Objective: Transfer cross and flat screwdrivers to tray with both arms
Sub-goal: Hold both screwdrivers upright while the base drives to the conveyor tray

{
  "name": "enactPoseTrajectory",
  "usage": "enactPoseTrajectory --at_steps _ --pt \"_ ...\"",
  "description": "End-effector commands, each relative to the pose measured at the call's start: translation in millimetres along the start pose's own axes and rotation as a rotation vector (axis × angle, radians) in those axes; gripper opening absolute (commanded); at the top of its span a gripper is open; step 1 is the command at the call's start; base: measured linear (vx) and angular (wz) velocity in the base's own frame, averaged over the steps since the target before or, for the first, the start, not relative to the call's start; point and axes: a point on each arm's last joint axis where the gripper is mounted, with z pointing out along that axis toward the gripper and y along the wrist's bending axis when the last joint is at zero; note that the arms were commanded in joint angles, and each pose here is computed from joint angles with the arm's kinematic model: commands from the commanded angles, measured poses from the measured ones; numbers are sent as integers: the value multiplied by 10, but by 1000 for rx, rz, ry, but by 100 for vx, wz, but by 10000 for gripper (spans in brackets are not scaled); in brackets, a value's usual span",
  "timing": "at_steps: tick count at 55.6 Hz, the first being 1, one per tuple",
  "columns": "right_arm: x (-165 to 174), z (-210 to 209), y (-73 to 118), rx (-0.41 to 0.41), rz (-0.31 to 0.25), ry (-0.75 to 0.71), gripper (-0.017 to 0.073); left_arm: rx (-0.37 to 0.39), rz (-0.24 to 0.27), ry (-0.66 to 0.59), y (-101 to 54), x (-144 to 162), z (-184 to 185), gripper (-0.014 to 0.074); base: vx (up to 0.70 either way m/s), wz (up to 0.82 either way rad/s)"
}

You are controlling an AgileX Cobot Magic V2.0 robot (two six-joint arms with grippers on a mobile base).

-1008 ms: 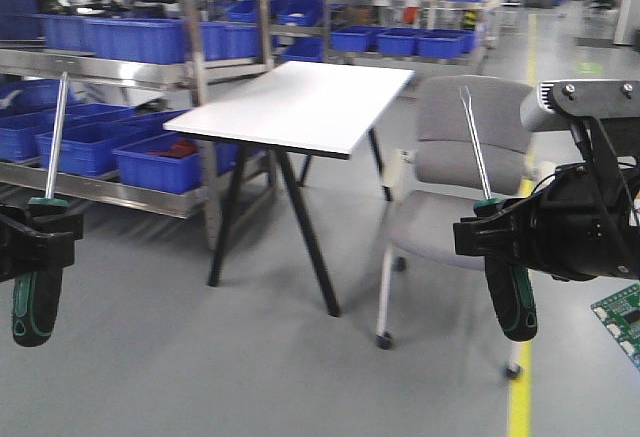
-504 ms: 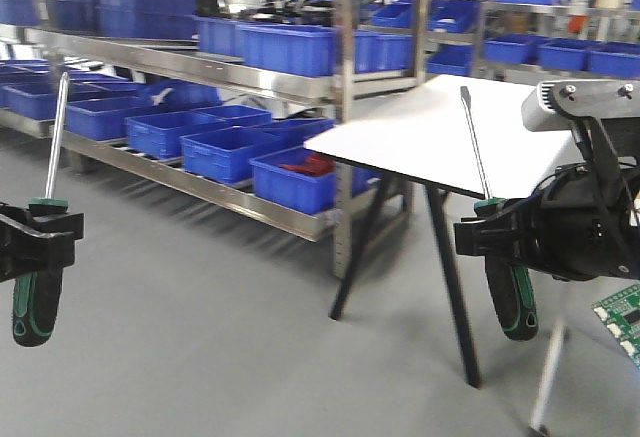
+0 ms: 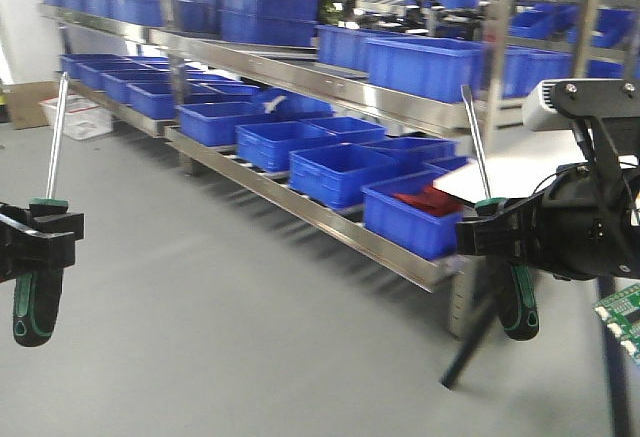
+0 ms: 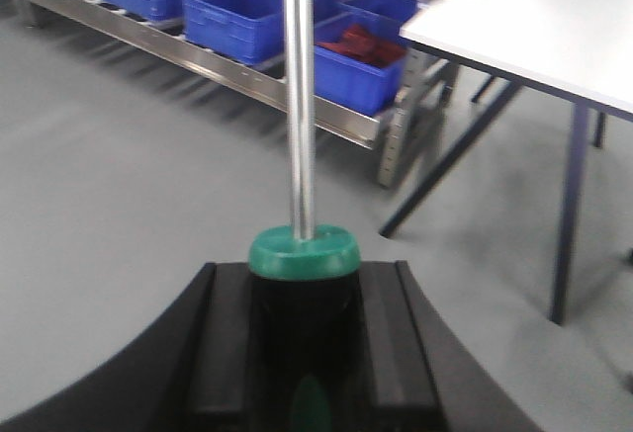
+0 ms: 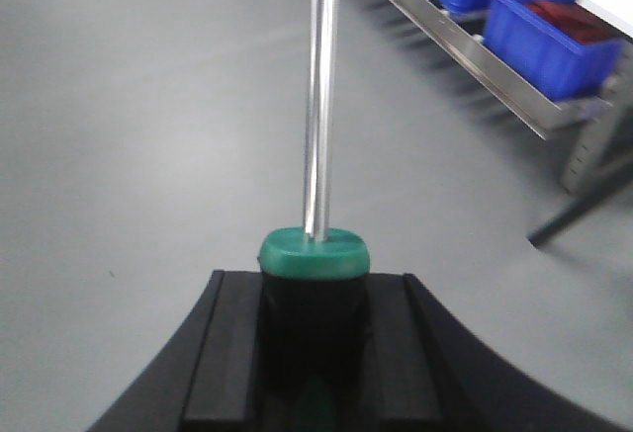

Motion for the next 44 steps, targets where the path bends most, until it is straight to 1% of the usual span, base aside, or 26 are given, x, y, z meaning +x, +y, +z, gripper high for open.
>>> enactPoseTrajectory --at_steps 1,44 --pt "-196 -173 9 -8 -15 -152 -8 12 -13 -141 -33 -192 -119 3 51 48" --pt "-197 -173 9 -8 -15 -153 -8 12 -13 -141 -33 -192 -119 3 53 55"
